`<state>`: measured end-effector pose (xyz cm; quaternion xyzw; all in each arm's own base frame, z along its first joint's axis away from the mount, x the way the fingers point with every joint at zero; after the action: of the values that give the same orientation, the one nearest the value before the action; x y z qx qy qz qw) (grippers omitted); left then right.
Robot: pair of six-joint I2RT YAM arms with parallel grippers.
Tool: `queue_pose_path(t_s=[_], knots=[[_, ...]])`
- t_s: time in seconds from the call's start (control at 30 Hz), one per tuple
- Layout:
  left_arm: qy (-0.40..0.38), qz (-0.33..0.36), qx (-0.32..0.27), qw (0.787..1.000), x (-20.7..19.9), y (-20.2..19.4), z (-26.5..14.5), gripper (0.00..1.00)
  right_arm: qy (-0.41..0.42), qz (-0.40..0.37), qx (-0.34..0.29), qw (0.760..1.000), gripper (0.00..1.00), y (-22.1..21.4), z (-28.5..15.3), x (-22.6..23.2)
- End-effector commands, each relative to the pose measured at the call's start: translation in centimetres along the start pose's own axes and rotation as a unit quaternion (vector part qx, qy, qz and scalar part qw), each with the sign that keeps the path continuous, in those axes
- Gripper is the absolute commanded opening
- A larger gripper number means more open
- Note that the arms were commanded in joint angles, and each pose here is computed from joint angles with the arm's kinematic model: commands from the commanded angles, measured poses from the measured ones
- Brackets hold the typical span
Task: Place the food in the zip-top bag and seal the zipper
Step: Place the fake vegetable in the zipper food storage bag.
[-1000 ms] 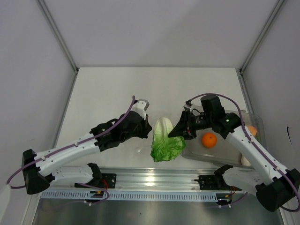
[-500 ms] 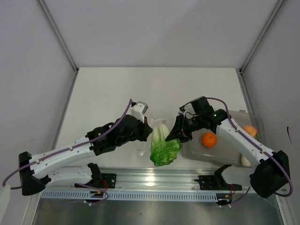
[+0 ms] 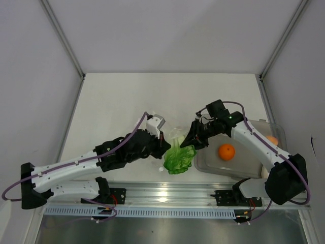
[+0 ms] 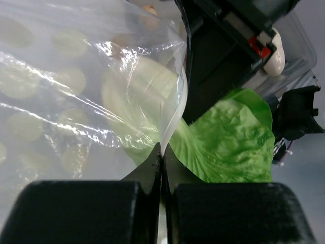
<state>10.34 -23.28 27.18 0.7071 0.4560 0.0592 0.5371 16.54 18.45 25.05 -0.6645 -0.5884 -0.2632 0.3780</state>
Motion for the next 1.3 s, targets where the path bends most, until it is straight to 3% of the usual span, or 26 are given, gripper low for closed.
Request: queue_pose_path(t_s=[0.0, 0.17, 0.43, 0.57, 0.7, 0.9, 0.97, 1.1, 1.27], knots=[[-0.021, 0.010, 0.006, 1.000, -0.7, -0.6, 0.5, 0.01, 0.036, -0.044, -0.038, 0.998, 0.00, 1.0, -1.6, 3.1], [-0.021, 0.021, 0.025, 0.999, -0.8, -1.5, 1.3, 0.01, 0.044, -0.075, -0.066, 0.994, 0.00, 2.1, -2.0, 4.9], [0.019, 0.027, 0.032, 0.999, -0.6, -0.7, 1.0, 0.01, -0.027, -0.194, -0.080, 0.977, 0.00, 0.8, -0.3, 4.3], [-0.011, 0.022, 0.045, 0.999, -1.5, -0.5, 0.8, 0.01, 0.019, -0.214, -0.100, 0.971, 0.00, 0.0, -0.6, 4.0], [-0.023, 0.027, 0.071, 0.997, -1.7, -1.2, 1.5, 0.01, 0.057, -0.236, -0.166, 0.956, 0.00, 0.0, -1.3, 4.3], [-0.079, 0.000, 0.093, 0.993, -2.4, -2.2, 1.3, 0.01, 0.087, -0.181, -0.257, 0.945, 0.04, 0.1, -2.3, 4.4], [-0.106, -0.014, 0.104, 0.989, -3.2, -2.2, 1.4, 0.01, 0.083, -0.161, -0.255, 0.950, 0.10, 0.3, -1.9, 4.4], [-0.160, -0.042, 0.117, 0.979, -4.5, -2.1, 1.2, 0.01, 0.086, -0.143, -0.247, 0.954, 0.13, 0.3, -1.2, 4.4], [-0.163, -0.053, 0.106, 0.980, -5.0, -1.2, 1.1, 0.01, 0.070, -0.127, -0.234, 0.961, 0.13, -0.2, -0.1, 3.6]])
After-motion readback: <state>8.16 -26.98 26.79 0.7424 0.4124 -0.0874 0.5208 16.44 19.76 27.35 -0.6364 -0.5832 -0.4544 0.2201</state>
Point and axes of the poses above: each gripper's point midway between its finger pads, its own z axis out along the fingers, its own x axis along the line the jaws close on, y = z × x, the point moved 9 cm from there along -z, back along the fingers, and after that the axes turned 2 degrees about -z, right-handed, at the moved point
